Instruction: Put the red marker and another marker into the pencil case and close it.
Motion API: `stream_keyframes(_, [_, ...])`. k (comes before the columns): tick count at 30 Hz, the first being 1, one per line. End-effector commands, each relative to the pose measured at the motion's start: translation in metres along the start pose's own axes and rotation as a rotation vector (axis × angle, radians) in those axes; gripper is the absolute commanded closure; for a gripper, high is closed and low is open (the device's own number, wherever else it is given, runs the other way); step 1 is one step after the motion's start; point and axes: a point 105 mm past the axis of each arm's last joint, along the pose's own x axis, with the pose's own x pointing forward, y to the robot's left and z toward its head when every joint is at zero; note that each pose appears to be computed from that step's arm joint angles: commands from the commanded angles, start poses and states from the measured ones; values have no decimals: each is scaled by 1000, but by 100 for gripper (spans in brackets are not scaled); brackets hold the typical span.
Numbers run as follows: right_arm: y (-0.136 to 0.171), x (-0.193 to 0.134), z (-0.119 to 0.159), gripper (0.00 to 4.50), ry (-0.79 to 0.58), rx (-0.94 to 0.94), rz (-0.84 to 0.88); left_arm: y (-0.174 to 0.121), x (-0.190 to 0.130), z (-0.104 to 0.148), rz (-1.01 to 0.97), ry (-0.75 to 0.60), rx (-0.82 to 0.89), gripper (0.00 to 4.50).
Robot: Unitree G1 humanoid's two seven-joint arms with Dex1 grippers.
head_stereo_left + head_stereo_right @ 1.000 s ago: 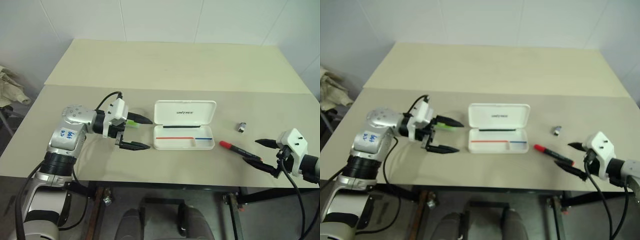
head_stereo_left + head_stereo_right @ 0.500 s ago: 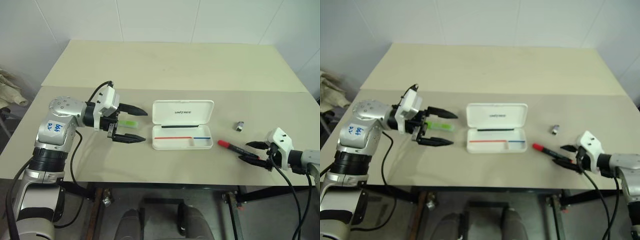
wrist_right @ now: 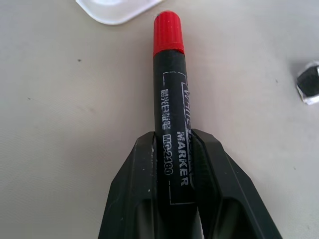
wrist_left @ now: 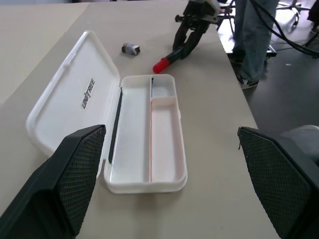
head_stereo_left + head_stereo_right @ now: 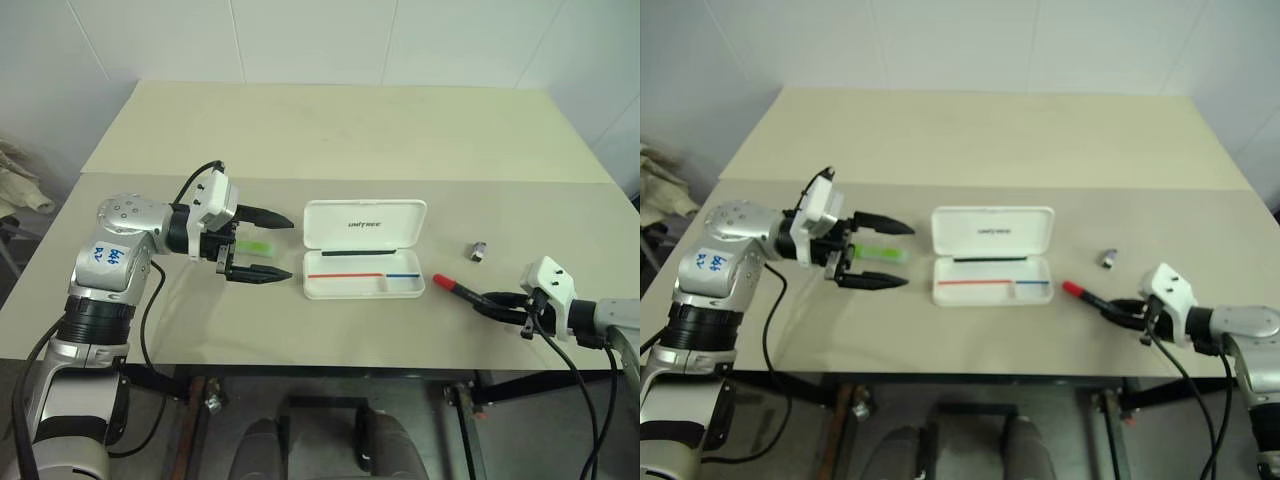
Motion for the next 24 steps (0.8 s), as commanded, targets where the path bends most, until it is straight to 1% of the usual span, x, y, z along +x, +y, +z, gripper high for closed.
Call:
stream_keyframes(1, [-16,-24,31,390,-54,-80,-70,6,-12,-3,53,3,15,0])
stream_keyframes(4, [-12,-22,48,390,-88,-118,-50,9,-15,-13,78,19,11,0])
stream_keyframes(8, [-4,-14,68,390,-128,-158,-14,9,-15,-14,79,16,13,0])
stream_keyframes(11, [10,11,100,390,-198,-241,62,6,-13,-16,75,16,11,0])
stream_keyframes(13, [16,27,111,390,-216,-265,107,4,-11,-17,73,14,9,0])
stream_keyframes(19, [21,66,129,390,-247,-313,173,2,-9,-17,73,14,9,0])
stream_keyframes(24, [25,86,132,390,-253,-352,221,-2,-11,-18,85,15,4,0])
